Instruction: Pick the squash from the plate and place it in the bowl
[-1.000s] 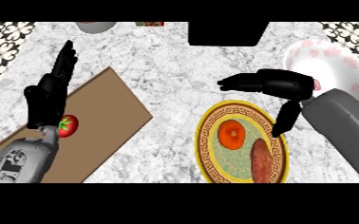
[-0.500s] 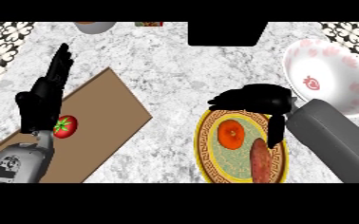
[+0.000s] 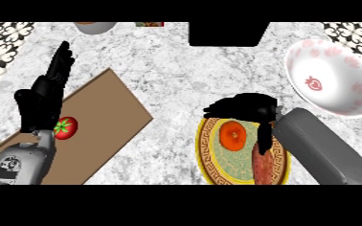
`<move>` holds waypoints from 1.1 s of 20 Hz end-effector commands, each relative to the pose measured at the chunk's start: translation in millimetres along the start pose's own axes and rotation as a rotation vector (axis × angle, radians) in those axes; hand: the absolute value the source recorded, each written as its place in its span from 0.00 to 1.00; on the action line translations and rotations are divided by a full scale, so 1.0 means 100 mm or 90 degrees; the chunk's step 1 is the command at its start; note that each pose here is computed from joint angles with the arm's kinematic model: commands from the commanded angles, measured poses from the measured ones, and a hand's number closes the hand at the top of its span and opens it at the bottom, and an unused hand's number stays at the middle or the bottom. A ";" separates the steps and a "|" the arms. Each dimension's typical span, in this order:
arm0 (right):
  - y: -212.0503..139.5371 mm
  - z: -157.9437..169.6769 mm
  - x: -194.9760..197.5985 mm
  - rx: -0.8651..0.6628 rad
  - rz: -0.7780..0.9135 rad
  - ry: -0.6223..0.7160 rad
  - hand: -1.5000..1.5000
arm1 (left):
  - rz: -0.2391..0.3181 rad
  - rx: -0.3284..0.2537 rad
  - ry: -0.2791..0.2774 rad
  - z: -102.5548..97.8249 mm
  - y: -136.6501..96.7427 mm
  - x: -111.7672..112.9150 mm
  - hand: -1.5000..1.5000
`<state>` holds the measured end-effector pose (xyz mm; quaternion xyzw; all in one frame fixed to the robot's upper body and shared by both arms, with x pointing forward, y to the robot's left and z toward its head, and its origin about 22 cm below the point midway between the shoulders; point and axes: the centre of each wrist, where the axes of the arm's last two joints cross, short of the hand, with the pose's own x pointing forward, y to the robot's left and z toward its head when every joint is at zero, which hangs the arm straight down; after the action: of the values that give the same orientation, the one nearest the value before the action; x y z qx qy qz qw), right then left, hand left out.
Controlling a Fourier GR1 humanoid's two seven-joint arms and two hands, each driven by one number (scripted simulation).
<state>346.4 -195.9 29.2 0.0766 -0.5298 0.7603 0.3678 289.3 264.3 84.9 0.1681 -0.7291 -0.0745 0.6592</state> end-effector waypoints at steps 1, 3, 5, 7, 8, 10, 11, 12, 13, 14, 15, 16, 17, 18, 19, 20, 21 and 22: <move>0.10 -0.05 -0.01 0.027 -0.010 0.002 0.00 | 0.000 0.005 0.007 0.03 -0.06 -0.11 0.50; 0.22 -0.05 -0.11 0.021 -0.001 -0.012 0.00 | -0.002 0.008 -0.002 -0.07 -0.14 -0.03 0.50; 0.19 -0.21 -0.05 0.022 -0.001 -0.016 0.00 | -0.013 -0.004 0.003 -0.12 -0.09 -0.05 0.50; 0.25 -0.21 -0.13 0.022 -0.003 -0.015 0.00 | 0.005 -0.002 0.002 0.00 -0.17 0.00 0.50; 0.37 -0.30 -0.04 0.019 -0.011 -0.005 0.00 | 0.001 0.009 0.003 -0.11 -0.03 0.01 0.50; 0.43 -0.45 -0.01 0.046 0.043 -0.022 1.00 | -0.014 0.007 -0.004 -0.01 -0.07 -0.09 0.50; 0.38 -0.34 -0.07 0.041 0.048 -0.040 1.00 | 0.002 -0.003 0.001 -0.07 0.03 -0.08 0.50; 0.30 -0.30 -0.16 0.019 0.077 -0.042 1.00 | 0.000 -0.001 0.000 0.09 -0.20 -0.06 0.50; 0.38 -0.55 0.02 0.010 0.065 -0.049 1.00 | -0.002 0.001 -0.007 -0.07 -0.08 -0.05 0.50; 0.22 -0.23 -0.18 -0.001 0.074 -0.048 1.00 | -0.001 0.003 0.007 0.12 -0.02 -0.16 0.50; 0.31 -0.44 -0.13 -0.003 0.073 -0.054 1.00 | 0.003 -0.001 0.008 0.10 -0.17 -0.15 0.50; 0.48 -0.38 -0.18 0.004 0.077 -0.064 1.00 | -0.001 0.001 0.000 -0.02 -0.08 -0.03 0.50; 0.33 -0.37 -0.17 0.001 0.064 -0.065 1.00 | -0.004 0.007 0.001 -0.01 0.03 0.04 0.50; 0.44 -0.38 -0.17 -0.015 0.052 -0.068 1.00 | 0.006 -0.002 -0.007 0.08 -0.02 -0.11 0.50; 0.20 -0.48 -0.10 -0.027 0.058 -0.075 1.00 | -0.008 -0.008 0.005 0.15 -0.08 -0.13 0.50; 0.51 -0.42 -0.12 -0.017 0.049 -0.073 1.00 | -0.004 0.003 0.010 0.12 -0.05 -0.08 0.50; 0.39 -0.38 -0.11 -0.014 0.049 -0.093 1.00 | -0.015 -0.003 -0.009 0.03 -0.01 -0.03 0.50; 0.38 -0.48 -0.23 -0.019 0.045 -0.082 1.00 | -0.009 0.006 0.002 0.05 -0.02 0.00 0.50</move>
<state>351.6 -171.2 -10.4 0.0764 -0.5619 0.7685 0.2964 284.7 261.7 77.6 0.1719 -0.7280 -0.0770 0.6592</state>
